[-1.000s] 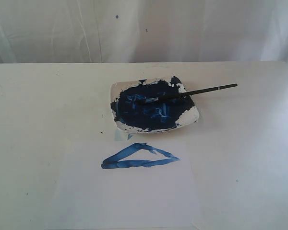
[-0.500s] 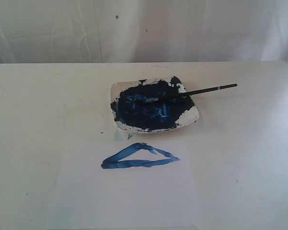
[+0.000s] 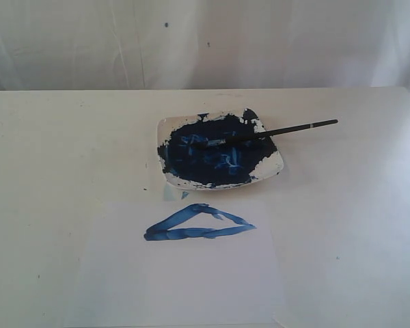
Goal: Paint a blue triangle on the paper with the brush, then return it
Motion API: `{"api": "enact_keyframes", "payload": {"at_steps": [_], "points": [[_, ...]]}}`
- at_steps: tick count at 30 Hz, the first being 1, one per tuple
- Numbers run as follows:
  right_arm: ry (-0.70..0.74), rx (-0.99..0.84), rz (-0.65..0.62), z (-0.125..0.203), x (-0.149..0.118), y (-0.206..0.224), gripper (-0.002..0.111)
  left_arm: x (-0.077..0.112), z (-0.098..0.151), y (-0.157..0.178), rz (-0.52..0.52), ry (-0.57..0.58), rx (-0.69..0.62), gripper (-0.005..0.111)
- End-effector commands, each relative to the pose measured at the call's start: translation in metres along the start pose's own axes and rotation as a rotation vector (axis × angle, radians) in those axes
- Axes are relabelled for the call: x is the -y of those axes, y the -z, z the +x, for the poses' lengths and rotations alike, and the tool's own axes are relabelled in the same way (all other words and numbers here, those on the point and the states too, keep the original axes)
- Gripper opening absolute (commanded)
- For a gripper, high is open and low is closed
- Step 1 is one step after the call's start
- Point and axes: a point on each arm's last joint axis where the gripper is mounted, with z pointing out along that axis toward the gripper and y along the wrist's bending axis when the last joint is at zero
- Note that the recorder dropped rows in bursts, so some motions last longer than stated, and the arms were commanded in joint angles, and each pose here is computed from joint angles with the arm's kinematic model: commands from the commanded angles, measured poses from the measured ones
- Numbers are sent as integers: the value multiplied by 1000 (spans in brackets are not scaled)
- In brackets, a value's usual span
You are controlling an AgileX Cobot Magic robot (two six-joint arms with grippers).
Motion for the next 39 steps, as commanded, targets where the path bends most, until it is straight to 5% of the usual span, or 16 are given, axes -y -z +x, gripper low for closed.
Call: {"api": "enact_keyframes", "payload": {"at_steps": [1,29,39], "points": [[-31,16,-33,-1,-2,0,0,1,0,1,5,16,8,0],[-114,20,-48,-1,-3,0,0,0,0,1,-2,18,11,0],[-114,20,-48,-1,-3,0,0,-22,-1,35,-374,115,174,0]]}}
